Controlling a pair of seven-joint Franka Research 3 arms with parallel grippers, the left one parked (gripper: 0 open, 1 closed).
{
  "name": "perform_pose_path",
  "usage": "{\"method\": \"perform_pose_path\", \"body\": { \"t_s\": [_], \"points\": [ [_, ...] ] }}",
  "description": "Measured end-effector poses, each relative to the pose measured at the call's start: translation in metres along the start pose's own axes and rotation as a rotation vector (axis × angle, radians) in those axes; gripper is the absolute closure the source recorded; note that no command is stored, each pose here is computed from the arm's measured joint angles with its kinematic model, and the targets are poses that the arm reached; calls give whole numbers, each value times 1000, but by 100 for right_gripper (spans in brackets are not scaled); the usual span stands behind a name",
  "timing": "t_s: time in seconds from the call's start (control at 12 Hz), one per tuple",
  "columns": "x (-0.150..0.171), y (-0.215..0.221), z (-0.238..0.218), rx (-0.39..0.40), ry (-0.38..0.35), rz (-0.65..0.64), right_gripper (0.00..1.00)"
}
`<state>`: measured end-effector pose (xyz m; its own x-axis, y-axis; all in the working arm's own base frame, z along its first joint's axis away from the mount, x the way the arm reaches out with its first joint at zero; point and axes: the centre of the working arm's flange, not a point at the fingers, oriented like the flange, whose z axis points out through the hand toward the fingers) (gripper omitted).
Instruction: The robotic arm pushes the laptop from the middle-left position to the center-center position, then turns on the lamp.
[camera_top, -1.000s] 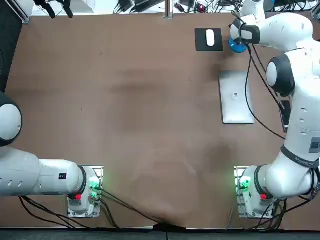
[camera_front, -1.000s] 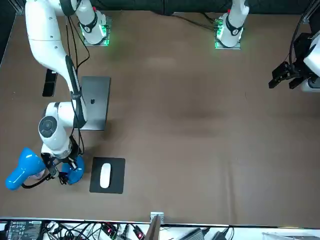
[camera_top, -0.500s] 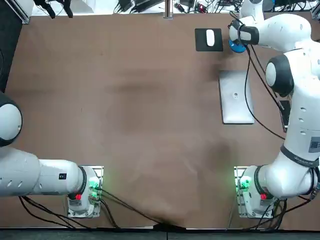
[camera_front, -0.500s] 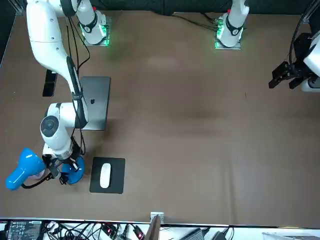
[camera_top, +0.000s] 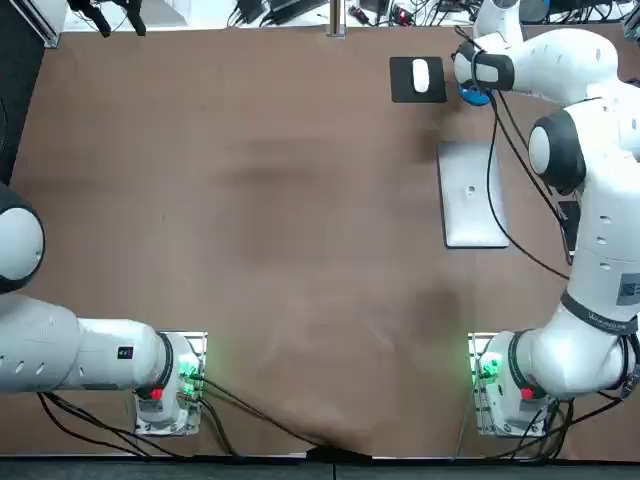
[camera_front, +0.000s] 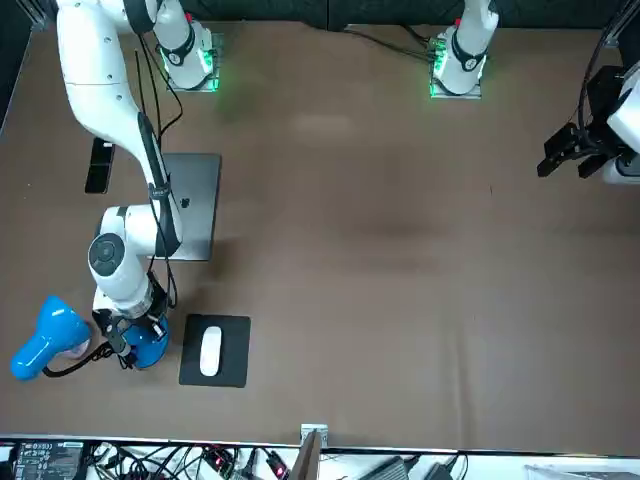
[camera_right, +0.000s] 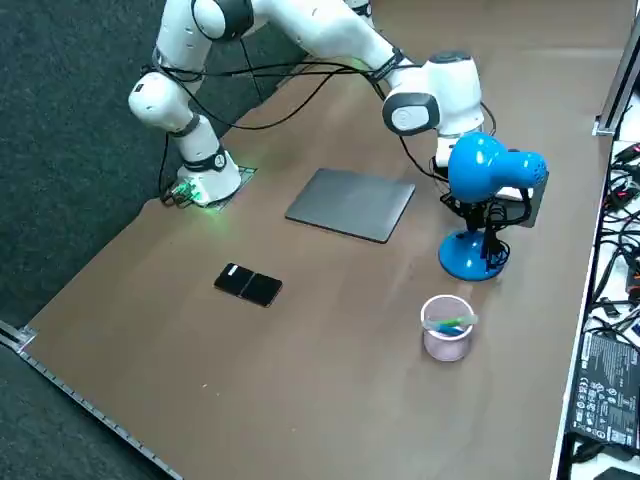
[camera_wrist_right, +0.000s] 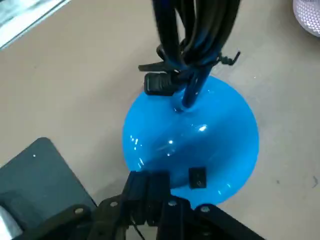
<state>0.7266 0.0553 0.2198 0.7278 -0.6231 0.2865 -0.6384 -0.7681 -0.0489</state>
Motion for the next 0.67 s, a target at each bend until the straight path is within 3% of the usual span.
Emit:
{"method": "perform_pose_path", "body": {
  "t_s": [0.67],
  "points": [
    [1,0,-11,-50,-42,-5,98]
  ]
}}
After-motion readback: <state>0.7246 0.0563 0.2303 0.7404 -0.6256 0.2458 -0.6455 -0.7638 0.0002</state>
